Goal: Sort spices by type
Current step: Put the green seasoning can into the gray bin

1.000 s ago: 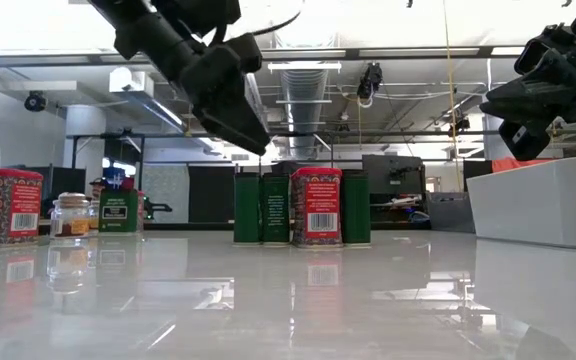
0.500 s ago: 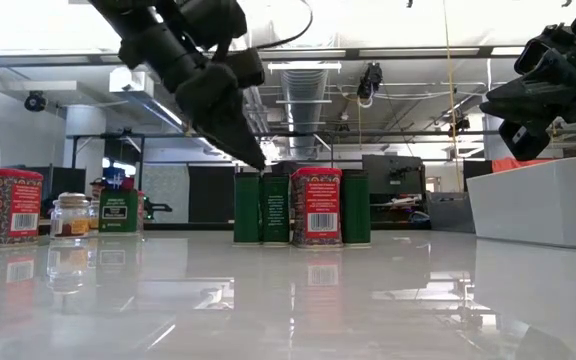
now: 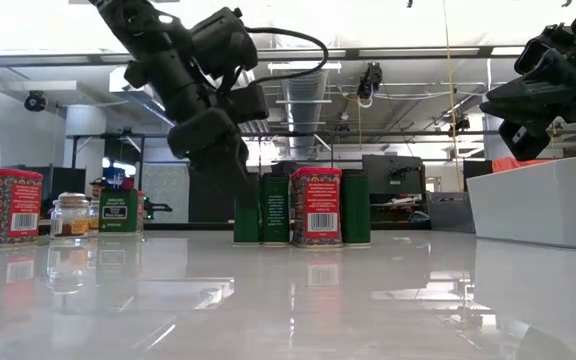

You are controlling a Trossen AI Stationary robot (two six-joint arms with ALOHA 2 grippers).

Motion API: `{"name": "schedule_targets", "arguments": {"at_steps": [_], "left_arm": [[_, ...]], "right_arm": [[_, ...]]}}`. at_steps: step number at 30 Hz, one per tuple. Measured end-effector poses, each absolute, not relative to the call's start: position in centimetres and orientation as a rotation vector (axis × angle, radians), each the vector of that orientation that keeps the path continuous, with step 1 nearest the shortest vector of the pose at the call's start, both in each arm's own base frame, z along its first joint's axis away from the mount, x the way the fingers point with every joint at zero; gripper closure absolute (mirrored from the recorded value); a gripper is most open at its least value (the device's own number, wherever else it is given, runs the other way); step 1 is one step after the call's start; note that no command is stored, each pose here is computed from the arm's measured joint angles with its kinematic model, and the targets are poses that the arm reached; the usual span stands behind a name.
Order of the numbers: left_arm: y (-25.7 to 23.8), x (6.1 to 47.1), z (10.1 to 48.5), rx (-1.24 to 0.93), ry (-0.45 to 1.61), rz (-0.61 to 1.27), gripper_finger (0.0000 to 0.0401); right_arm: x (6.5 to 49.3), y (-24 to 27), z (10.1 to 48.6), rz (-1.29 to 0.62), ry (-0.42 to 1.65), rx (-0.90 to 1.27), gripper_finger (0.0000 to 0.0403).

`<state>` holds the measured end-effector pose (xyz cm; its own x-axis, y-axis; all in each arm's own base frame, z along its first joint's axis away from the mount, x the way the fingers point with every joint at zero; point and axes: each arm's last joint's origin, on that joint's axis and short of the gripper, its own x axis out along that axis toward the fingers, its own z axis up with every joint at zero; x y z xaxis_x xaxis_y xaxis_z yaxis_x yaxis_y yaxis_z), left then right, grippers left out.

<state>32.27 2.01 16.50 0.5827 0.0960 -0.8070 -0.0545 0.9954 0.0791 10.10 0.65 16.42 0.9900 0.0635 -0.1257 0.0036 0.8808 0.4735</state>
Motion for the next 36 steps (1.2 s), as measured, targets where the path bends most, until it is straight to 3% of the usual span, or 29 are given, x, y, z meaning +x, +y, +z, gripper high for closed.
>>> {"name": "schedule_targets", "arguments": {"at_steps": [11, 19, 26, 32, 36], "left_arm": [[1.8, 32.5, 16.7, 0.055, 0.912, 0.106, 0.0137], [1.8, 32.1, 17.7, 0.029, 0.949, 0.124, 0.013], [2.5, 31.8, 23.4, 0.11, 0.903, 0.198, 0.0133], [6.4, 32.4, 27.4, 0.122, 0.829, 0.296, 0.0132], [9.6, 34.0, 27.4, 0.063, 0.771, 0.32, 0.0132]], "right_arm": [[10.1, 0.7, 16.4, 0.032, 0.14, 0.493, 0.0344], [10.1, 0.7, 16.4, 0.032, 0.14, 0.493, 0.0344], [10.1, 0.7, 16.4, 0.032, 0.14, 0.493, 0.0344], [10.1, 0.7, 16.4, 0.031, 0.139, 0.493, 0.0344], [10.1, 0.7, 16.4, 0.031, 0.139, 0.493, 0.0344]]}}
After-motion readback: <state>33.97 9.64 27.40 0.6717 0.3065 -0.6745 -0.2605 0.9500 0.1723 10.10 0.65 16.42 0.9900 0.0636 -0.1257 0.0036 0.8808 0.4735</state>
